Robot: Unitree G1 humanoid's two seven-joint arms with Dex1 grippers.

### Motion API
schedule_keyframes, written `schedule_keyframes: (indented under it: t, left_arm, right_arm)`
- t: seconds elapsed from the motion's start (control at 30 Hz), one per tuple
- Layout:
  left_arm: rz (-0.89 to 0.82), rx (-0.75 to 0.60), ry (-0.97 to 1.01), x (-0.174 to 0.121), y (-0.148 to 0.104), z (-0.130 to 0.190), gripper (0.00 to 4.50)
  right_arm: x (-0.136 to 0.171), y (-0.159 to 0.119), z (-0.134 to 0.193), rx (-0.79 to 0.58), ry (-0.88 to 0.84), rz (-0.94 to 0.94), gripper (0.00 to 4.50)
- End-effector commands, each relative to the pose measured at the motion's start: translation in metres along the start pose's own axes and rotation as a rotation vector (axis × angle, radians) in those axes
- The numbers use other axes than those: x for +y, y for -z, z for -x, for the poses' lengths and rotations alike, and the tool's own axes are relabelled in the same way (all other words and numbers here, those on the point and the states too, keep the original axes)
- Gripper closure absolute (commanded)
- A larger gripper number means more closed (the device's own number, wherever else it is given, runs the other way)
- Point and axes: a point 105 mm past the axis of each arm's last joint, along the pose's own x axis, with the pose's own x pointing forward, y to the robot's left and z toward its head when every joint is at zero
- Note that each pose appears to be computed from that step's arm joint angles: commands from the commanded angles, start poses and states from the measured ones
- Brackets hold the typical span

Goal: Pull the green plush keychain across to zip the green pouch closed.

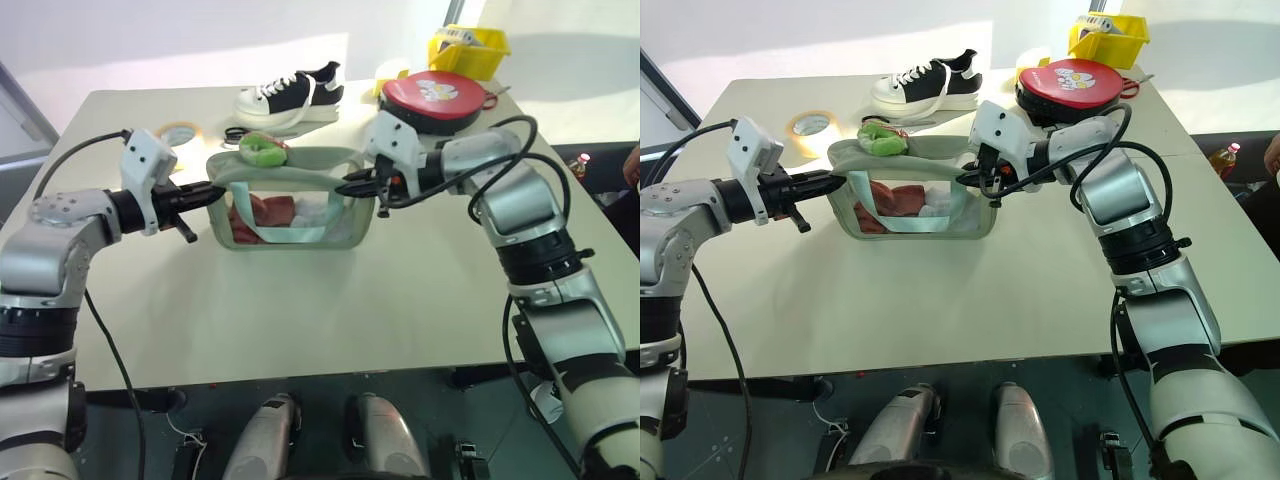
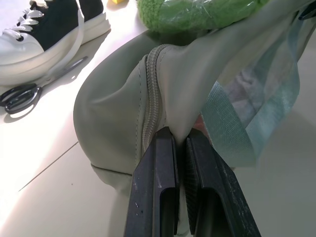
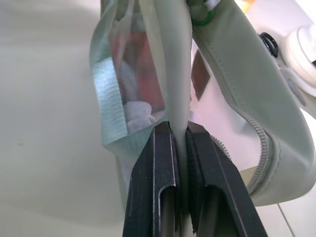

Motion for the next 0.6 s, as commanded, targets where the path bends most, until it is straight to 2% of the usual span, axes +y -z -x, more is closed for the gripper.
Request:
schedule_keyframes:
  t: [0.03,0.07,0.2,0.27,0.43,0.6]
  left_arm:
    - [-0.039,-0.017,-0.035,0.006,-0.007,0.000,4.50]
    - [-0.039,-0.018,-0.032,0.005,-0.007,-0.002,4.50]
    - [-0.045,-0.016,-0.012,0.000,-0.006,-0.002,4.50]
    - [-0.046,-0.018,-0.013,-0.001,-0.006,-0.001,4.50]
    - [-0.051,-0.016,-0.012,-0.001,-0.006,0.002,4.50]
    - [-0.063,-0.018,0.004,-0.005,-0.008,-0.002,4.50]
  right_arm:
    - [0.010,-0.028,0.013,-0.076,-0.061,0.003,3.67]
    - [0.011,-0.030,0.014,-0.080,-0.069,-0.010,3.33]
    - [-0.003,-0.025,0.021,-0.035,0.004,0.063,1.30]
    - [-0.016,-0.032,0.024,-0.045,0.058,0.095,1.30]
    - [-0.026,-0.075,0.019,-0.185,0.064,0.111,1.30]
    - [-0.008,-0.093,-0.028,-0.263,-0.006,0.120,1.30]
